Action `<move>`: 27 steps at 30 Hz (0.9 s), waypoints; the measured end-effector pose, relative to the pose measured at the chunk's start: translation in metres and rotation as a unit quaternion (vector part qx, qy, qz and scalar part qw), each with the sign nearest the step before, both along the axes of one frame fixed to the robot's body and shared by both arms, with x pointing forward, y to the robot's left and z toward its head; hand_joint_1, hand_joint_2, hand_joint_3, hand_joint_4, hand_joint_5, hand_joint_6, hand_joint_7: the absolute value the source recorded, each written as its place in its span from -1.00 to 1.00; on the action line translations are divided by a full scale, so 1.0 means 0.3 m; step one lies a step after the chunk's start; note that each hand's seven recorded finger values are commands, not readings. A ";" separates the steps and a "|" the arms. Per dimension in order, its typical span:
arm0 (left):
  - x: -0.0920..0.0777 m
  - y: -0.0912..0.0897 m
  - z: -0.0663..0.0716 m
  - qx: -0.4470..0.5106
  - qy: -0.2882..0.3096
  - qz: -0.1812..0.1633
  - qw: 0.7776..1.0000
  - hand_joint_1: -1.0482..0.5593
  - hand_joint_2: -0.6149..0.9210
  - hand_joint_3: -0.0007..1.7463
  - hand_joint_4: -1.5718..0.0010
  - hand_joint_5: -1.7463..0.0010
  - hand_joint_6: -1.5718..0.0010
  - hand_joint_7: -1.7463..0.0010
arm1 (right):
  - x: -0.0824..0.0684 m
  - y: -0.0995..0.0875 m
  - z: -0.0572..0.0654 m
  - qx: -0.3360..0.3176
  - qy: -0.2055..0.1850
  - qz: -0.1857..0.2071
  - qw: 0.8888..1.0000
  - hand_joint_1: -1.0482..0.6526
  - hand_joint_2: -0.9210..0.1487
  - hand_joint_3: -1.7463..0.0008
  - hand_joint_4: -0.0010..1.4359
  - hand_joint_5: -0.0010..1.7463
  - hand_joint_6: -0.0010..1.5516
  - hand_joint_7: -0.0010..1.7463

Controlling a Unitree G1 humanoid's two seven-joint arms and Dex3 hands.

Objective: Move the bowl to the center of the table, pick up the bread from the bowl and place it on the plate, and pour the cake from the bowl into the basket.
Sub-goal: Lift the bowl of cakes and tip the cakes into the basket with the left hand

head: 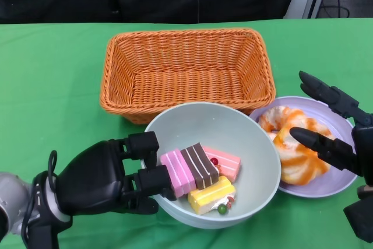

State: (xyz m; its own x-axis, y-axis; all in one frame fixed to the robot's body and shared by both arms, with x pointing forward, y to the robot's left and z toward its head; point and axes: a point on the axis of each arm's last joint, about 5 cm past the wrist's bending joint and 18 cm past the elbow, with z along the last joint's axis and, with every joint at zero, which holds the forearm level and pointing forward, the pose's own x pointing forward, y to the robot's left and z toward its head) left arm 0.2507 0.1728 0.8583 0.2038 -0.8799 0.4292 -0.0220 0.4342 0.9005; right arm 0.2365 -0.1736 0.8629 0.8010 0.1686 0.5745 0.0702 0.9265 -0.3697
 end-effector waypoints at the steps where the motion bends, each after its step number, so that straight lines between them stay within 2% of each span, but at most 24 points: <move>1: 0.001 0.001 0.000 -0.003 0.000 -0.001 1.000 0.06 1.00 -0.71 0.58 -1.00 0.58 -0.64 | 0.000 0.000 0.000 0.000 0.001 -0.001 1.000 -0.32 -0.99 0.99 0.24 -0.88 -0.26 -0.98; 5: 0.003 0.002 0.002 -0.011 -0.002 -0.004 1.000 0.06 1.00 -0.69 0.58 -1.00 0.63 -0.69 | 0.001 -0.001 0.000 0.001 0.001 -0.002 1.000 -0.31 -1.00 0.99 0.24 -0.88 -0.26 -0.98; 10: 0.001 0.009 0.002 -0.020 -0.002 -0.005 1.000 0.03 1.00 -0.73 0.55 -1.00 0.45 -0.44 | 0.001 -0.001 0.000 0.003 0.000 -0.004 1.000 -0.30 -1.00 0.98 0.24 -0.88 -0.25 -0.98; 17: -0.001 0.011 0.006 -0.035 -0.004 -0.013 0.999 0.04 1.00 -0.71 0.55 -0.98 0.42 -0.40 | 0.002 0.002 0.000 0.008 -0.002 -0.009 1.000 -0.29 -1.00 0.98 0.24 -0.88 -0.25 -0.98; 20: -0.002 0.014 0.011 -0.042 -0.008 -0.020 0.999 0.06 1.00 -0.64 0.55 -0.99 0.48 -0.50 | 0.003 0.005 0.000 0.013 -0.004 -0.013 1.000 -0.31 -1.00 0.98 0.25 -0.87 -0.23 -0.98; 23: 0.000 0.018 0.022 -0.053 -0.013 -0.027 0.998 0.10 1.00 -0.61 0.52 -1.00 0.56 -0.70 | 0.003 0.005 -0.003 0.016 -0.002 -0.017 1.000 -0.32 -1.00 0.97 0.26 -0.87 -0.23 -0.98; 27: 0.001 0.023 0.038 -0.063 -0.011 -0.033 0.997 0.11 1.00 -0.60 0.47 -0.99 0.55 -0.73 | 0.006 0.005 -0.004 0.016 -0.001 -0.020 1.000 -0.33 -1.00 0.97 0.26 -0.87 -0.22 -0.98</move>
State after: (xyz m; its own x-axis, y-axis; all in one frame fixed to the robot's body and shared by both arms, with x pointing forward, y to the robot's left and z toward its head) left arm 0.2509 0.1798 0.8697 0.1369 -0.8296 0.5413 -0.0089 0.5454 0.8381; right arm 0.2383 -0.1721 0.8616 0.8060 0.1173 0.5802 0.1080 0.9346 -0.3389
